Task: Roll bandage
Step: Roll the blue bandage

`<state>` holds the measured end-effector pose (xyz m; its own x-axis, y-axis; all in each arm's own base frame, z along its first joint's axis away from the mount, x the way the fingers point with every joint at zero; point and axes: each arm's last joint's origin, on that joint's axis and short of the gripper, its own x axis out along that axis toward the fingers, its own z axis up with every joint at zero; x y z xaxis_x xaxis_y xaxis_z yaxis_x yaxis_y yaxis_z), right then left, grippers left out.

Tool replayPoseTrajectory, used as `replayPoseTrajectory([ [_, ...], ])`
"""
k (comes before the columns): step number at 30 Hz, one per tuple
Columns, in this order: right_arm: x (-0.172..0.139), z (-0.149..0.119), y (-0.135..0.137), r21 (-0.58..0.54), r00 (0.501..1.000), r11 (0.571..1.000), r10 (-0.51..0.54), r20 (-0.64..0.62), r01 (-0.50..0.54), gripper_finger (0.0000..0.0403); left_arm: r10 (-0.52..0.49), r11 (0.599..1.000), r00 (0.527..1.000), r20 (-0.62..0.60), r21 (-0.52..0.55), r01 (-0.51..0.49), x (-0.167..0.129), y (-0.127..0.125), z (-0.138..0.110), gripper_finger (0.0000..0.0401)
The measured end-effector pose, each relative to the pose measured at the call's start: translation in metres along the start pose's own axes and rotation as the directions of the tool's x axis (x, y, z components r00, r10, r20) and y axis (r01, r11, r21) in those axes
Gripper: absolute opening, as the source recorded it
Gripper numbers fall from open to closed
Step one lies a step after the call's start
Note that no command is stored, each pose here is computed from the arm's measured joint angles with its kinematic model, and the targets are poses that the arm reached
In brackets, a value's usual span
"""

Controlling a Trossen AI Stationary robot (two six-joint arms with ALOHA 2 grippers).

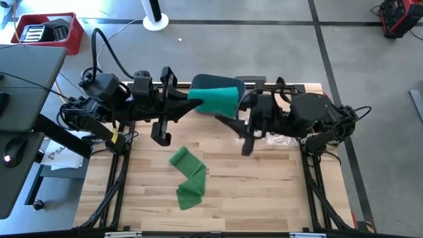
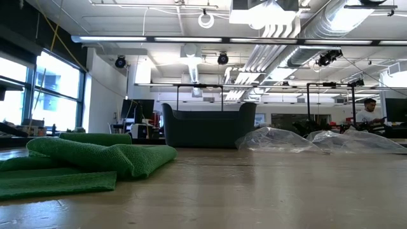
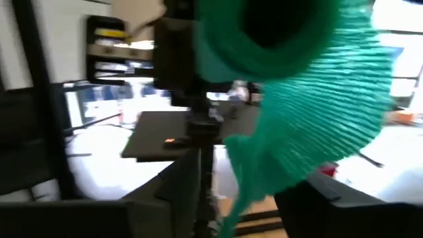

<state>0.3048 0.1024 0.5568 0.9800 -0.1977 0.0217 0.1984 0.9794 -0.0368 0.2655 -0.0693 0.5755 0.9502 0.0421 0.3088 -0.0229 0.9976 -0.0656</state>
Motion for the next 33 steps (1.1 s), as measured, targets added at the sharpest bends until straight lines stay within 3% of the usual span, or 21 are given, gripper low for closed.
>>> replayPoseTrajectory([
  [6,0.001,-0.002,-0.004,-0.006,0.983,0.983,-0.183,-0.016,0.183,0.0060,-0.030,1.000,0.999,0.023,-0.007,0.030,0.000,-0.001,0.002,0.0005],
  [9,0.001,-0.002,-0.004,-0.009,0.979,0.979,-0.205,-0.019,0.205,0.0010,-0.032,0.999,0.999,0.041,-0.010,0.033,0.000,-0.001,0.004,0.0005],
  [12,-0.001,-0.004,0.001,0.006,0.990,0.991,-0.136,-0.034,0.136,0.0010,-0.022,1.000,0.998,0.052,0.013,0.022,-0.003,0.001,0.008,0.0005],
  [15,-0.002,-0.007,0.010,0.029,0.997,0.999,0.047,-0.055,-0.046,0.0002,0.030,0.997,0.998,0.047,0.064,-0.033,-0.007,0.003,0.010,0.0005],
  [18,-0.004,-0.006,0.018,0.103,0.965,0.962,0.257,-0.040,-0.252,0.0003,0.072,0.988,0.997,0.002,0.134,-0.072,-0.008,0.005,0.007,0.0005],
  [20,-0.005,-0.002,0.020,0.153,0.948,0.937,0.317,-0.001,-0.313,0.0001,0.077,0.983,0.997,-0.032,0.167,-0.071,-0.007,0.004,0.003,0.0005],
  [28,-0.008,0.026,0.018,0.178,0.915,0.924,0.278,0.291,-0.337,0.0001,0.028,0.981,0.992,-0.122,0.195,-0.004,0.001,0.000,-0.014,0.0005],
  [33,-0.008,0.032,0.012,0.256,0.941,0.948,0.102,0.323,-0.190,0.0000,0.009,0.986,0.991,-0.137,0.167,0.014,0.007,-0.003,-0.020,0.0005],
])
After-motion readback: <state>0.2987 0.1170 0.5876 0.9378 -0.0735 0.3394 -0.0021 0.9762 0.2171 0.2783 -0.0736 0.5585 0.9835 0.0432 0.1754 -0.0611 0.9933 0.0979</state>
